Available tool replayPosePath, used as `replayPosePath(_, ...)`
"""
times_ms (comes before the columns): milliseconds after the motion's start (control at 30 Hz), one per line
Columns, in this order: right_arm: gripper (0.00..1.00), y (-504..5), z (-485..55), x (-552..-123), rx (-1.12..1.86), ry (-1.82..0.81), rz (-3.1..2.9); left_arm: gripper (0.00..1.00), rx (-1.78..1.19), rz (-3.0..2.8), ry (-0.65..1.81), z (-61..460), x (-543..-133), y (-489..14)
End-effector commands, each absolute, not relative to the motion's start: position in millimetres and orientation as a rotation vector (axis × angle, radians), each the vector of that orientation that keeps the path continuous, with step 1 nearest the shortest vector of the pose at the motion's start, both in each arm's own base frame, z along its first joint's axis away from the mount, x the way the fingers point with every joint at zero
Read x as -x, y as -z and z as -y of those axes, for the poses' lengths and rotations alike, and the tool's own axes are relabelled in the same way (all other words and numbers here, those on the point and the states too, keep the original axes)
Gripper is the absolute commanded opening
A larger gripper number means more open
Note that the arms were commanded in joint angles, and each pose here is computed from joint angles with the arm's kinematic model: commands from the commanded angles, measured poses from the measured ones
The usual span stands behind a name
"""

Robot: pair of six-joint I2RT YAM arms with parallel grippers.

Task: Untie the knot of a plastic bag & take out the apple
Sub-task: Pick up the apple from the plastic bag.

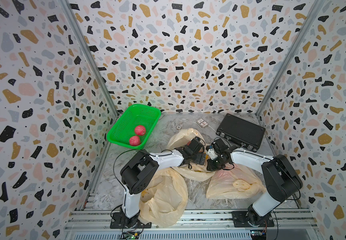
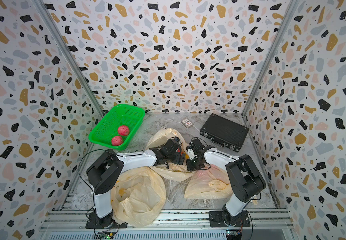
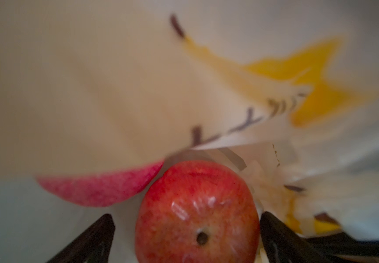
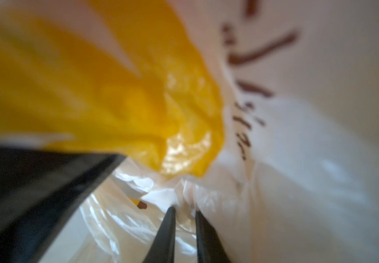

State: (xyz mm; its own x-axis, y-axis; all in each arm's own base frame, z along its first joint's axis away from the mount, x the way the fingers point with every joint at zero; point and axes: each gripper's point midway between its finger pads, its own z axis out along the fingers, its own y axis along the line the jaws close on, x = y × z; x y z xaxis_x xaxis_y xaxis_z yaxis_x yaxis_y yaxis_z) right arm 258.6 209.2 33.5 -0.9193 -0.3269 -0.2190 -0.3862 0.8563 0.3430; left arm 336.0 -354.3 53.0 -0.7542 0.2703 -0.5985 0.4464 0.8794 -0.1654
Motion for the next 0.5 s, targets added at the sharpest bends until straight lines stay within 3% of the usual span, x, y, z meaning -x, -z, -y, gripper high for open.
replayPosePath(0, 0.2, -40, -208, -252, 0.557, -0.591, -2.871, 1.0, -0.491, -2.483, 0.434, 364, -337, -48)
replayPosePath(267, 0.2, -41, -208, -251, 0.565, -0.599, -2.865, 0.77, -0.504, -2.442, 0.436, 364, -341, -57)
replayPosePath(467, 0.21, -39, -208, -248, 0.565, -0.605, -2.875, 0.65, -0.526, -2.4, 0.479, 365, -337, -71)
